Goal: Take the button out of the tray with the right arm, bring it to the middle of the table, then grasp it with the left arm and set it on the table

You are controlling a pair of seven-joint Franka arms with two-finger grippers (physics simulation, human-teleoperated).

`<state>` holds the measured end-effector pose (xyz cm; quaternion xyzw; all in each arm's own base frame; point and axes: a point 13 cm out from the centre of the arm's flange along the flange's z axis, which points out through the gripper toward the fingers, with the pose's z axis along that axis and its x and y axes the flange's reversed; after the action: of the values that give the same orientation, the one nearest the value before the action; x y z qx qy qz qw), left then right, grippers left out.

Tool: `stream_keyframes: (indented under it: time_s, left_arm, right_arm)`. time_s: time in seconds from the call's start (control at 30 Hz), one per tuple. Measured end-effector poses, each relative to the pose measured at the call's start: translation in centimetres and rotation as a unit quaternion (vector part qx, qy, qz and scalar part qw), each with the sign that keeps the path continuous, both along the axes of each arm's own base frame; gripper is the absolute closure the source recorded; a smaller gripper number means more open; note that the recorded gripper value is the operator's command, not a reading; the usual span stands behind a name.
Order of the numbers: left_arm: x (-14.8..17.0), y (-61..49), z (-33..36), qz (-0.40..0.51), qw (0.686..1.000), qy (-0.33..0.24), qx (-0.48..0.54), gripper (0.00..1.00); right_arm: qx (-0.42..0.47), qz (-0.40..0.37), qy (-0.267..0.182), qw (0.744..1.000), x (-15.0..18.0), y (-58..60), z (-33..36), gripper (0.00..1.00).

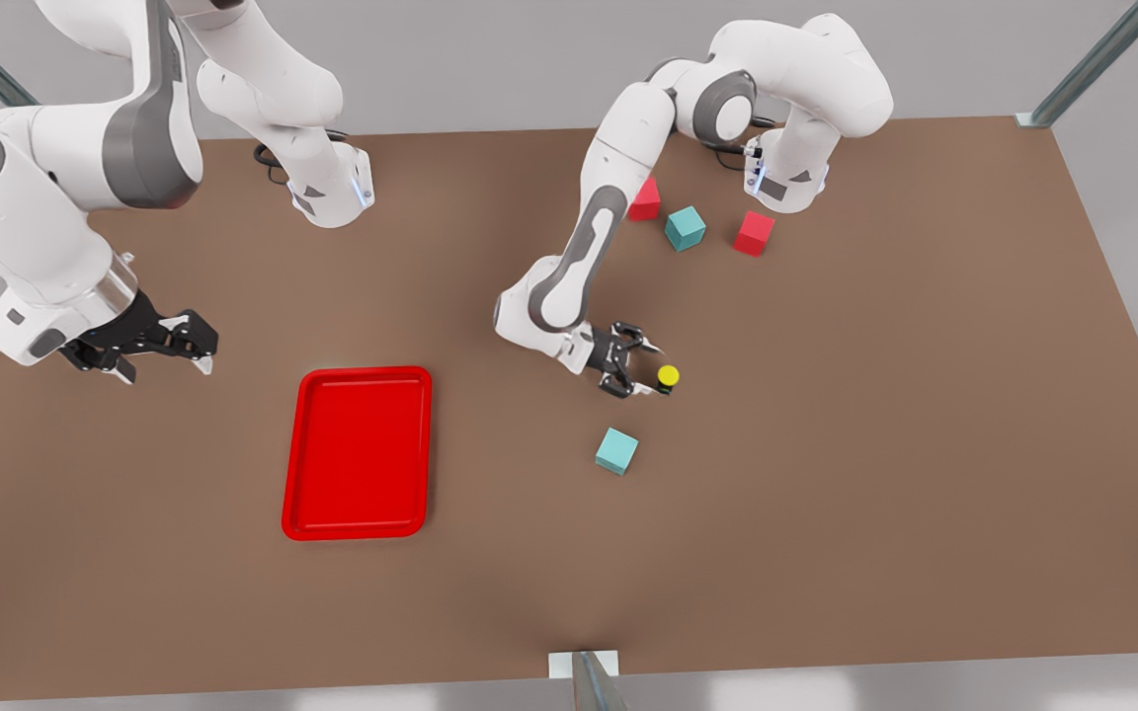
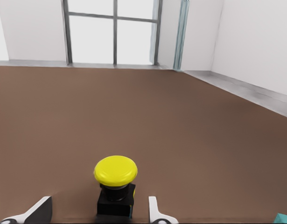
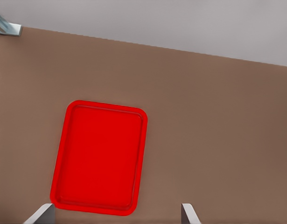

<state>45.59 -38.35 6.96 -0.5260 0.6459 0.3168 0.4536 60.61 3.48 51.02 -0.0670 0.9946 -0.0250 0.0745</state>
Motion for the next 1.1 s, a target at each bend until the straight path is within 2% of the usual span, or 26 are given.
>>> stream_keyframes:
  time_s: [0.1, 0.2, 0.27, 0.37, 0.43, 0.57, 0.67, 0.7, 0.73, 0.77, 0.8, 0.93, 1.1]
  left_arm:
    - [-3.4, -5.0, 5.3, -0.011, 0.999, 0.003, -0.050, 0.00]
    - [-4.3, -7.0, 13.5, 0.017, 0.990, 0.023, -0.136, 0.00]
    - [-2.0, -5.3, 20.3, 0.060, 0.973, 0.046, -0.218, 0.00]
    - [3.7, 0.8, 27.4, 0.115, 0.932, 0.088, -0.331, 0.00]
    - [7.2, 5.9, 32.0, 0.119, 0.903, 0.114, -0.396, 0.00]
    - [14.0, 22.9, 36.0, 0.118, 0.852, 0.158, -0.486, 0.00]
    - [15.5, 30.5, 36.4, 0.063, 0.822, 0.199, -0.529, 0.00]
    - [15.3, 31.2, 36.5, 0.025, 0.802, 0.222, -0.554, 0.00]
    - [13.2, 31.6, 35.6, -0.012, 0.782, 0.253, -0.569, 0.00]
    - [11.6, 32.9, 34.9, -0.042, 0.777, 0.266, -0.569, 0.00]
    - [11.3, 33.6, 34.5, -0.074, 0.776, 0.276, -0.562, 0.00]
    - [12.1, 33.5, 34.1, -0.197, 0.775, 0.315, -0.511, 0.00]
    - [12.9, 33.3, 34.7, -0.306, 0.755, 0.354, -0.459, 0.00]
  right_arm:
    - [0.000, 0.005, 0.001, 1.000, 0.0, 0.6, -0.1, 0.00]
    - [0.000, 0.007, 0.001, 1.000, 0.0, 0.8, -0.1, 0.00]
    - [0.000, 0.007, 0.002, 1.000, 0.0, 0.9, -0.2, 0.00]
    - [0.000, 0.006, 0.001, 1.000, 0.0, 0.7, -0.1, 0.00]
    - [0.000, 0.004, 0.001, 1.000, 0.0, 0.5, -0.1, 0.00]
    - [0.000, 0.002, 0.001, 1.000, 0.0, 0.2, -0.1, 0.00]
    - [0.001, 0.003, 0.001, 1.000, 0.1, 0.3, -0.2, 0.00]
    - [0.001, 0.004, 0.002, 1.000, 0.1, 0.4, -0.3, 0.00]
    - [0.001, 0.005, 0.002, 1.000, 0.1, 0.6, -0.3, 0.00]
    - [0.001, 0.006, 0.002, 1.000, 0.1, 0.7, -0.3, 0.00]
    - [0.001, 0.007, 0.002, 1.000, 0.1, 0.8, -0.3, 0.00]
    - [0.002, 0.016, 0.001, 1.000, -0.1, 1.9, 0.0, 0.00]
    - [0.003, 0.030, 0.012, 0.999, -0.3, 3.7, -0.9, 0.00]
